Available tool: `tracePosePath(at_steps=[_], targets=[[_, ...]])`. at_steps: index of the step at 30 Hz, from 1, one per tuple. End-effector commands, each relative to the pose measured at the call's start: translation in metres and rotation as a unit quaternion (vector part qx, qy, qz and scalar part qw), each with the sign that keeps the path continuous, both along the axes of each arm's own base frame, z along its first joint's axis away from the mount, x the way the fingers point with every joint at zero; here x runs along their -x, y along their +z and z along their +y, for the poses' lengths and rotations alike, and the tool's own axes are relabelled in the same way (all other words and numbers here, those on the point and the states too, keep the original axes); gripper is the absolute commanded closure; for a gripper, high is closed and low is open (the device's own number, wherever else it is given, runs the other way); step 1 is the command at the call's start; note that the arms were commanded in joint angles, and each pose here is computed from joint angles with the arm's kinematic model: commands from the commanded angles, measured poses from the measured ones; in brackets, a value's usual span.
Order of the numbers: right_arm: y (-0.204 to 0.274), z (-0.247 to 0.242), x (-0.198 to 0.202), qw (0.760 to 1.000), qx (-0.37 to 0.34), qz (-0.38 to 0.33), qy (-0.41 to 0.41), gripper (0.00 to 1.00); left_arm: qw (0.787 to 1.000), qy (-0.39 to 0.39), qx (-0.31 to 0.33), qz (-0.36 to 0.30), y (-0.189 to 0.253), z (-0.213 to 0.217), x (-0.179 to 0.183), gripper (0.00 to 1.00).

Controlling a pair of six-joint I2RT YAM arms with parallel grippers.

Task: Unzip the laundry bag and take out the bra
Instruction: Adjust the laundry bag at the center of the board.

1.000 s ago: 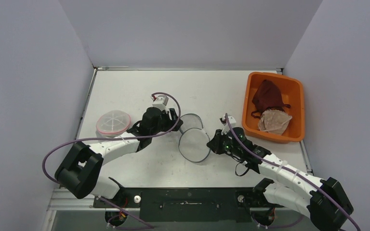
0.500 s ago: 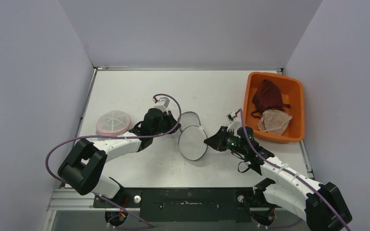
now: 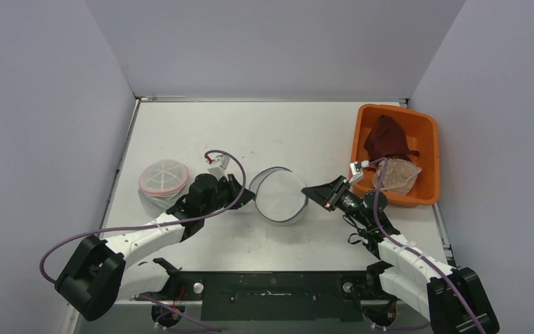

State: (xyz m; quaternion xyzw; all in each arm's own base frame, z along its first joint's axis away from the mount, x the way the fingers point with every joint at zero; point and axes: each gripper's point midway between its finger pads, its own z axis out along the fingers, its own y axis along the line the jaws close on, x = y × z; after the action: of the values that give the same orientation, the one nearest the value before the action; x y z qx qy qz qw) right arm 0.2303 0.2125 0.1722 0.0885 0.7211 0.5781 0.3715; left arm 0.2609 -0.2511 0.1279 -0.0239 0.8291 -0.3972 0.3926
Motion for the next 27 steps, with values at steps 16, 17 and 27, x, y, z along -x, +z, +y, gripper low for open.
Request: tracePosePath(at_steps=[16, 17, 27], targets=[[0.018, -0.013, -0.019, 0.994, -0.086, -0.031, -0.057, 0.95, 0.994, -0.027, 0.102, 0.030, -0.007, -0.015, 0.022, 1.00], [0.014, -0.013, -0.019, 0.994, -0.088, -0.027, -0.060, 0.95, 0.994, -0.030, 0.104, 0.032, -0.008, -0.016, 0.023, 1.00], [-0.018, -0.012, -0.033, 0.993, -0.060, -0.003, -0.102, 0.95, 0.991, -0.048, 0.118, 0.044, -0.011, -0.026, 0.025, 0.99]])
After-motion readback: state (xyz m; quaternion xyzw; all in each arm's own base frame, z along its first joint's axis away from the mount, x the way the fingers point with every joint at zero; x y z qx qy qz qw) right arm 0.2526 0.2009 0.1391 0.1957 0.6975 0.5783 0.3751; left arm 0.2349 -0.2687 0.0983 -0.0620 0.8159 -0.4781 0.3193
